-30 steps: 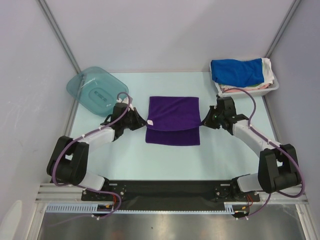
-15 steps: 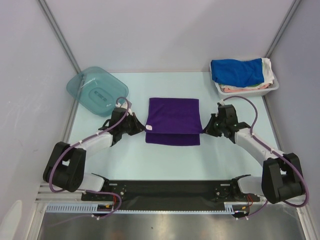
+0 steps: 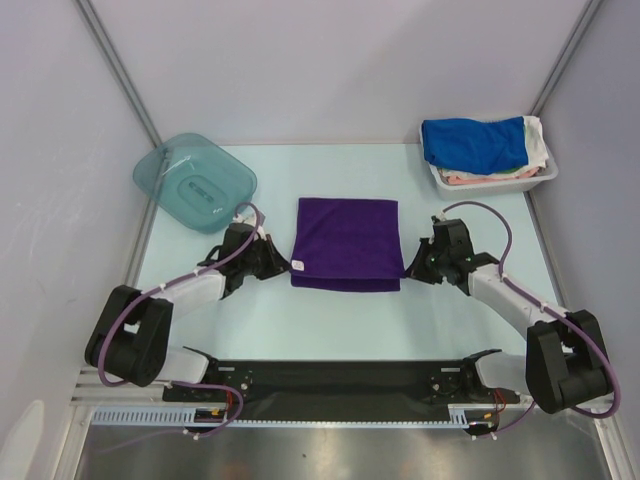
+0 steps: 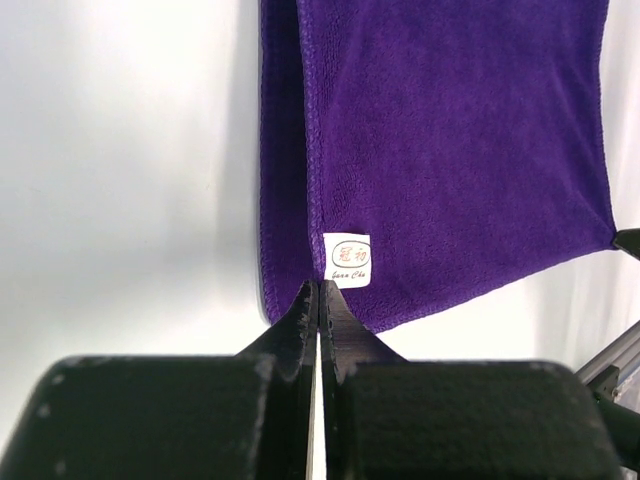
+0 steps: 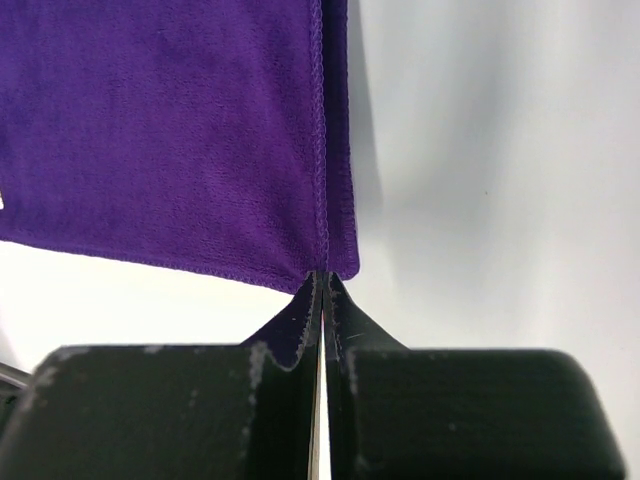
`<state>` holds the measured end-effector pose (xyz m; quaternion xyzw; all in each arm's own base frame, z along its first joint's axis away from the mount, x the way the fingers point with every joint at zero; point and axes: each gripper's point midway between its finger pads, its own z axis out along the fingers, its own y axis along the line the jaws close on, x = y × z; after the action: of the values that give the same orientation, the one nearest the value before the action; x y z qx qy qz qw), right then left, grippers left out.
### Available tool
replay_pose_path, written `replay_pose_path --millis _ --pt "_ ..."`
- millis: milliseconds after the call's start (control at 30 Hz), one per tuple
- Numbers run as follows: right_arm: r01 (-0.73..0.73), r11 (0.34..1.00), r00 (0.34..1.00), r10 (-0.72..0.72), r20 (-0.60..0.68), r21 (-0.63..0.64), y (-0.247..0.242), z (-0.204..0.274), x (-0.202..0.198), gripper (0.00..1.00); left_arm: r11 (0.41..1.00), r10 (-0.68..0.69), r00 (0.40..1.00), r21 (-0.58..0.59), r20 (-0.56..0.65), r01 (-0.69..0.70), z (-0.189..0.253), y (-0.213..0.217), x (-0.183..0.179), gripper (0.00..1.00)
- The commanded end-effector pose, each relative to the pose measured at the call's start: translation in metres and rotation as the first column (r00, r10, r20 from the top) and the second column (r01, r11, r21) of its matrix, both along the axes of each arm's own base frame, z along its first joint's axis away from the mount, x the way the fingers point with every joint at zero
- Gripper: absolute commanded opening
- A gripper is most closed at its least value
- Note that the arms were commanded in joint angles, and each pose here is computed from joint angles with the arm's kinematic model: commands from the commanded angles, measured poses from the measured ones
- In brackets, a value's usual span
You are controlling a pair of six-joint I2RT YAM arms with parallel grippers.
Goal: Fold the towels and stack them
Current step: Fold the towel
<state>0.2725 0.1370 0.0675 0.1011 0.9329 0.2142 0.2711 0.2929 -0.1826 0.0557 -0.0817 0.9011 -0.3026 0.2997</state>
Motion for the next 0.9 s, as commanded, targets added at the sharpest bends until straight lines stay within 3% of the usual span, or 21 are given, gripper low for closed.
replay_pose_path --millis 0,867 --pt "0.005 1.000 0.999 -0.005 0.037 -0.003 0.000 0.006 0.002 0.00 1.000 -0.027 0.999 0.001 0.039 0.027 0.006 -0.003 -0.004 0.00" --pt "0.016 1.000 0.999 -0.016 0.039 -0.012 -0.004 0.005 -0.016 0.00 1.000 -0.013 0.999 0.024 0.052 0.011 0.007 0.008 -0.020 0.00"
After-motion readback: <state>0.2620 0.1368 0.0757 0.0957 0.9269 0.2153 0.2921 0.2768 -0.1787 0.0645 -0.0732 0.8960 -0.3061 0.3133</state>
